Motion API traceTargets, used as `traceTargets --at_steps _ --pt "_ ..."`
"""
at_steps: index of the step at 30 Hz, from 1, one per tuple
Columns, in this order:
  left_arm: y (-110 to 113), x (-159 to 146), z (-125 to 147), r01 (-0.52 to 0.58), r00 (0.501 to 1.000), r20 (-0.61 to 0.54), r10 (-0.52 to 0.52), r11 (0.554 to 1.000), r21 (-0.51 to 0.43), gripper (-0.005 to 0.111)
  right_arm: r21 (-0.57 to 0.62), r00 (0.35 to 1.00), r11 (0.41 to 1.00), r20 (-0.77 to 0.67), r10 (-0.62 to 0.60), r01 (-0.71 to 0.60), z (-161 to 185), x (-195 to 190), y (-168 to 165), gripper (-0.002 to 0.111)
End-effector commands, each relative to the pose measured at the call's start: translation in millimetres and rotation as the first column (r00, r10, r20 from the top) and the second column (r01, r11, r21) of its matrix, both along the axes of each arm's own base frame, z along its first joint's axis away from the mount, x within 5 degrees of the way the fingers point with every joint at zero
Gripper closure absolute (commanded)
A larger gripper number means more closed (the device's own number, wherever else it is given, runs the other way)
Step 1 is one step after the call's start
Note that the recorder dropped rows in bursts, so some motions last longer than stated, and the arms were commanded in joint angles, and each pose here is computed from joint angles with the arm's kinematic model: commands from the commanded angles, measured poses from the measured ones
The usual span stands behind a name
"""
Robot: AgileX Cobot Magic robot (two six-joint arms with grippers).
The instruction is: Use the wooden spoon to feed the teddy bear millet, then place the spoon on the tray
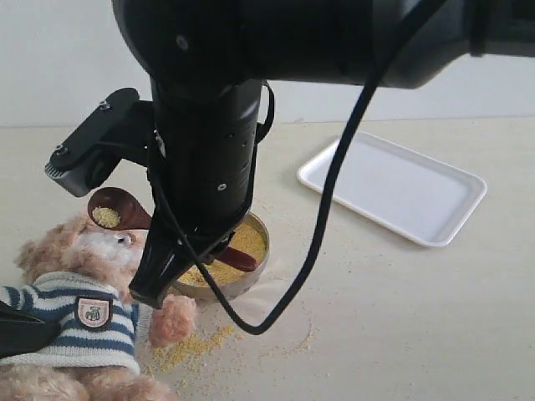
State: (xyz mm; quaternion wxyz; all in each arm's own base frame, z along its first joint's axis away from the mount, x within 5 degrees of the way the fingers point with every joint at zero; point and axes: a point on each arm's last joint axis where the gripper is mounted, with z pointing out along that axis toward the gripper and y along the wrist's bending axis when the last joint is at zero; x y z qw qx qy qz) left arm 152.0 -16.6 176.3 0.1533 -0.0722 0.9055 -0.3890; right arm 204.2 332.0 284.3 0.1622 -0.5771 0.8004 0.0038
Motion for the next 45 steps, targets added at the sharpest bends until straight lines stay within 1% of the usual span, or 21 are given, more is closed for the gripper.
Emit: traceTargets --at_steps 1,8,11,14,18,24,27,29,34,39,41,45 --pt "0 1 2 -0.002 1.000 0.005 0.002 1.000 -0.017 0.102 0.008 0.998 0.999 0.060 0.033 -0.034 0 2 7 0.101" --pt "0 1 2 -0.002 1.000 0.005 0.002 1.000 -0.017 0.102 -0.056 0.997 0.997 0.064 0.054 -0.050 -23 5 17 0.101" --pt "0 1 2 -0.002 1.000 0.005 0.002 1.000 -0.017 0.102 -0.102 0.991 0.993 0.113 0.073 -0.061 -29 3 21 0.101" --pt "0 1 2 -0.002 1.000 0.005 0.002 1.000 -0.017 0.102 -0.155 0.978 0.984 0.172 0.120 -0.094 -33 -1 27 0.101" --pt "0 1 2 -0.002 1.000 0.005 0.002 1.000 -0.017 0.102 -0.200 0.962 0.972 0.216 0.168 -0.125 -39 -10 35 0.101" --pt "0 1 2 -0.002 1.000 0.005 0.002 1.000 -0.017 0.102 -0.252 0.921 0.960 0.331 0.206 -0.124 -35 -22 43 0.101" --pt "0 1 2 -0.002 1.000 0.005 0.002 1.000 -0.017 0.102 -0.335 0.893 0.937 0.383 0.236 -0.105 -35 -22 42 0.101" --pt "0 1 2 -0.002 1.000 0.005 0.002 1.000 -0.017 0.102 -0.390 0.887 0.918 0.396 0.238 -0.072 -34 -23 38 0.101" --pt "0 1 2 -0.002 1.000 0.005 0.002 1.000 -0.017 0.102 -0.376 0.886 0.924 0.403 0.230 -0.068 -34 -29 41 0.101" --pt "0 1 2 -0.002 1.000 0.005 0.002 1.000 -0.017 0.102 -0.373 0.877 0.924 0.412 0.247 -0.085 -34 -39 45 0.101" --pt "0 1 2 -0.002 1.000 0.005 0.002 1.000 -0.017 0.102 -0.393 0.857 0.918 0.451 0.249 -0.060 -38 -38 43 0.101" --pt "0 1 2 -0.002 1.000 0.005 0.002 1.000 -0.017 0.102 -0.437 0.859 0.897 0.430 0.280 -0.074 -51 -45 38 0.101"
